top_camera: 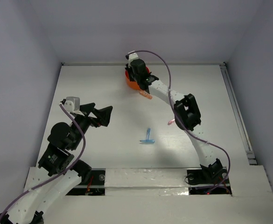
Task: Sort the stationery into containers
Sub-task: Place the pen in the storage box.
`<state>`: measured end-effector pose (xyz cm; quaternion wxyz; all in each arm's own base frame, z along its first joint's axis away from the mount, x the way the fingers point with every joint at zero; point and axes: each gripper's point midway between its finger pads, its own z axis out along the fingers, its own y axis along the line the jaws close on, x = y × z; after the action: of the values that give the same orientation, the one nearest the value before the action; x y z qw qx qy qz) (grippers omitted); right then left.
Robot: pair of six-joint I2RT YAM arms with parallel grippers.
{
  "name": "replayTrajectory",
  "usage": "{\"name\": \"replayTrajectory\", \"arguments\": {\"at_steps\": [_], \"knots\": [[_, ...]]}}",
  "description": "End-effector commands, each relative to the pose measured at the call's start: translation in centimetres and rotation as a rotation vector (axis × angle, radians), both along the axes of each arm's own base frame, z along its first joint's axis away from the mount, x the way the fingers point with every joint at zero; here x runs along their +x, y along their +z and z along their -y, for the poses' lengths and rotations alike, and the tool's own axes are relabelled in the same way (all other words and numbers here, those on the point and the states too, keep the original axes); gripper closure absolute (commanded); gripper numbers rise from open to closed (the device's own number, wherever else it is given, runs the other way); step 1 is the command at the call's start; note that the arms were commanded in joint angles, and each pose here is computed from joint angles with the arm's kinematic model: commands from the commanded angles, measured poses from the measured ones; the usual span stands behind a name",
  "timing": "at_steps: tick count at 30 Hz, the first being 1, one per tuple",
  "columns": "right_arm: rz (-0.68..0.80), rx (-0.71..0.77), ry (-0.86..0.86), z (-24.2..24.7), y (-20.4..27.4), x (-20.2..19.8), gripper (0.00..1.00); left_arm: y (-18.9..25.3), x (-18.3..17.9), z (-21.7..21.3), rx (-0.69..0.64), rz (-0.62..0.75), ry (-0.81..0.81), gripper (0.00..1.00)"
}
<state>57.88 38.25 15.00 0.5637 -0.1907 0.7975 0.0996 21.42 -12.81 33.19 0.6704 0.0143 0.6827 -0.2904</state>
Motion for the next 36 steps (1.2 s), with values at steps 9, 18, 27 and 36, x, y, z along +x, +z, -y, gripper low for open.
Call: {"name": "replayTrajectory", "arguments": {"at_steps": [9,18,27,36], "knots": [[0.07,0.006,-0.015,2.2,4.6,-1.8,1.0,0.5,0.7,0.2,-0.005,0.032,-0.025,0.01],[0.069,0.003,0.006,2.7,5.9,-2.9,0.99,0.3,1.3,0.1,-0.005,0.03,-0.036,0.01],[0.025,0.002,-0.007,3.6,3.2,-4.3,0.98,0.3,1.3,0.0,-0.005,0.032,-0.035,0.01],[-0.059,0.137,-0.05,5.0,2.4,-4.6,0.95,0.3,1.4,0.0,-0.001,0.034,-0.042,0.01]]}}
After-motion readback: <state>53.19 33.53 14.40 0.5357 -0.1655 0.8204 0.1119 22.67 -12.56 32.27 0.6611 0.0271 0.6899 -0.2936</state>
